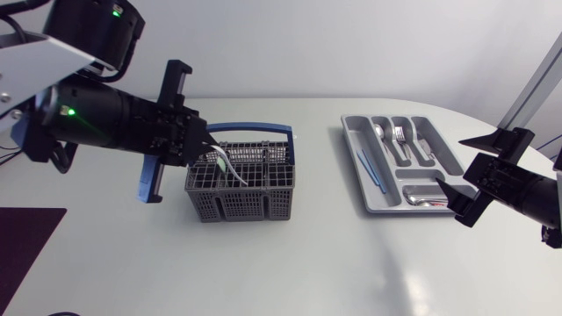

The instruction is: Unload the cutlery basket into the drawer organizer.

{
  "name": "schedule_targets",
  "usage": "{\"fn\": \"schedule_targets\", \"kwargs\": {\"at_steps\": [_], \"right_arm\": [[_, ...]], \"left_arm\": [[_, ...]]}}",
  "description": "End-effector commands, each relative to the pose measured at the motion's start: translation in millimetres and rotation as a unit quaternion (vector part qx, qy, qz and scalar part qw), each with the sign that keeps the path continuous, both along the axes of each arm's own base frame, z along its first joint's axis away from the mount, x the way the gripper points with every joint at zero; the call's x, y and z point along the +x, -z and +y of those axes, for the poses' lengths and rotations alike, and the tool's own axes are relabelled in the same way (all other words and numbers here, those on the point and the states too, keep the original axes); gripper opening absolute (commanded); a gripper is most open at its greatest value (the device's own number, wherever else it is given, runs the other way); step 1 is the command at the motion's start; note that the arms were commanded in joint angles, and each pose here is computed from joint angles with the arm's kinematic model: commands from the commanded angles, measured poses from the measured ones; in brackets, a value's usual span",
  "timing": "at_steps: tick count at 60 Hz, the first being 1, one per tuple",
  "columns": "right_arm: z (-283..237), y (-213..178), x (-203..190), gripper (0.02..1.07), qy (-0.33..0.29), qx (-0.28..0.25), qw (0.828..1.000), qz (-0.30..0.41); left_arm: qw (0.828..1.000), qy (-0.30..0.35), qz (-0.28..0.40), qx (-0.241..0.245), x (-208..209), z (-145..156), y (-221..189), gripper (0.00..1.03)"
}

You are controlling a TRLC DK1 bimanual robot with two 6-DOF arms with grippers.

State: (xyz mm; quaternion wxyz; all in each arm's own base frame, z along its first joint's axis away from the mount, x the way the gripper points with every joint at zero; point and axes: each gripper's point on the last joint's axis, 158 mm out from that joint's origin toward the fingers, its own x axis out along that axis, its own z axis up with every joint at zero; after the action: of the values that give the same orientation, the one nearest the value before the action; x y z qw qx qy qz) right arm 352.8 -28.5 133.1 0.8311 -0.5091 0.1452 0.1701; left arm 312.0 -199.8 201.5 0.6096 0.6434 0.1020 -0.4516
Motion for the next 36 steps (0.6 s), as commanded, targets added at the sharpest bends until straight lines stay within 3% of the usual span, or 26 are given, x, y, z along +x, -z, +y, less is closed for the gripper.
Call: {"fn": "schedule_targets", "kwargs": {"at_steps": [1, 15, 36], "right_arm": [[7, 0, -10, 1.02, 0.003, 0.025, 1.0, 0.002], [15, -11, -23, 1.02, 0.005, 0.039, 0.999, -0.015], [44, -30, -48, 1.02, -0.008, 0.09, 0.996, -0.025]], "left_arm": [[0.998, -0.035, 0.007, -0.049, -4, -4, -26, 0.03], [0.988, -0.094, 0.042, -0.114, -15, -5, -47, 0.03], [0.942, -0.183, 0.173, -0.224, -40, -56, -36, 0.03]]}}
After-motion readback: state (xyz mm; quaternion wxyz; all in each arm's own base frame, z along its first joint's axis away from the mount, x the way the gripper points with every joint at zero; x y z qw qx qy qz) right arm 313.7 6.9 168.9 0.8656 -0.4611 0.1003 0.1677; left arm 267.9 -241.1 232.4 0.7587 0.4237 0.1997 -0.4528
